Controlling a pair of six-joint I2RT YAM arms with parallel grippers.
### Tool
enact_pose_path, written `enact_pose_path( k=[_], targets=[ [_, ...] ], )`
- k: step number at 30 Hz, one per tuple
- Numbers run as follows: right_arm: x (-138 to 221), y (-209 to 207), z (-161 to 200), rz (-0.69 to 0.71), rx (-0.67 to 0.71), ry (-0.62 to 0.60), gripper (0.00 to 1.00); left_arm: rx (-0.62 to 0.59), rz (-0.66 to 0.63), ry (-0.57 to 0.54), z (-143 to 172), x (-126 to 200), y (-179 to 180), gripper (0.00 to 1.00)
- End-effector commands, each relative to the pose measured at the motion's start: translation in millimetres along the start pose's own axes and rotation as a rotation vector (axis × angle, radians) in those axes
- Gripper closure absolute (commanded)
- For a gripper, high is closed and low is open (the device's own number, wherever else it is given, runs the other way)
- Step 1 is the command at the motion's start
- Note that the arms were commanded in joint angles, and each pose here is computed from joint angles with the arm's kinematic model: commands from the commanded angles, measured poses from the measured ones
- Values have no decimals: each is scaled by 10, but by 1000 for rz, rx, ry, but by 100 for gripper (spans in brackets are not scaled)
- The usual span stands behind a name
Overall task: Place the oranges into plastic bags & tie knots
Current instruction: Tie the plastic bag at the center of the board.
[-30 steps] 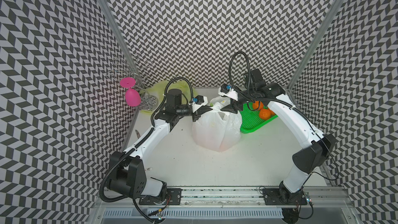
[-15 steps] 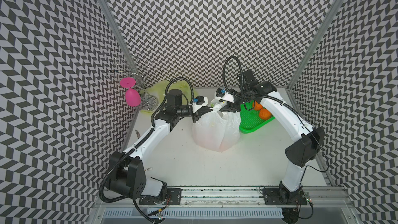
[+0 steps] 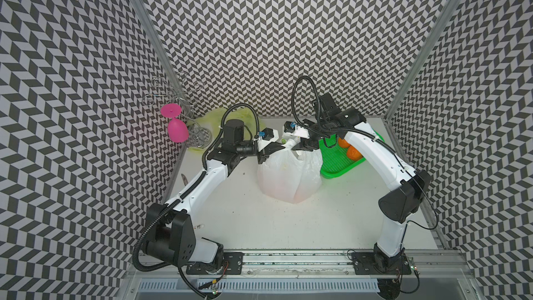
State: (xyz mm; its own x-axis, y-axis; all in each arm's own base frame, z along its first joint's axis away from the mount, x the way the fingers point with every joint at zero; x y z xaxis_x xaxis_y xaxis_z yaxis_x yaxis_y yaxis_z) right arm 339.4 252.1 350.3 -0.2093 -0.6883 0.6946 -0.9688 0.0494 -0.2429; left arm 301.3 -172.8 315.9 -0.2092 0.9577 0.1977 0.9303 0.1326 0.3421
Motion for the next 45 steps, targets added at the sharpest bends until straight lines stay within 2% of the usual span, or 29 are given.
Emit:
enact_pose_path(
  k=[1, 12, 21, 27, 34, 42, 45],
  targets=[
    [94, 56, -39, -21, 20, -1, 33, -66, -3, -25, -177, 26, 10, 100],
    [261, 65, -77, -71, -7, -56, 26, -67, -4, -21, -173, 30, 5, 100],
    [287, 33, -21, -61, -14, -37, 27, -65, -4, -21, -186, 29, 0, 100],
    [238, 31, 30, -69, -12, -9, 35, -64, -3, -19, -184, 24, -6, 100],
    [156, 41, 93, -78, -13, 25, 52, -67, -3, -19, -189, 22, -8, 100],
    [10, 89, 133, -57, 13, 65, 58, -66, -3, -26, -213, 34, -19, 100],
    [-30, 93, 127, -43, 23, 72, 63, -63, -3, -27, -216, 37, -23, 100]
  ],
)
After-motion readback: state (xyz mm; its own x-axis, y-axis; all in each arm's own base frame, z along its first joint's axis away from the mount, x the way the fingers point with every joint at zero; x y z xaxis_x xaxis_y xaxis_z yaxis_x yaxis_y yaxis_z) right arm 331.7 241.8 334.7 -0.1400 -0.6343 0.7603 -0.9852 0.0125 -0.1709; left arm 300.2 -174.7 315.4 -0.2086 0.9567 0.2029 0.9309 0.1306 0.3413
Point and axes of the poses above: each gripper's point midway between its finger pads, its own x axis back along the fingers, its own y axis along the line the jaws close on, z = x × y, the point moved 9 cm from there along x, back along the fingers, and after that the axes turned 5 degrees about -x, right-handed, at the moved point
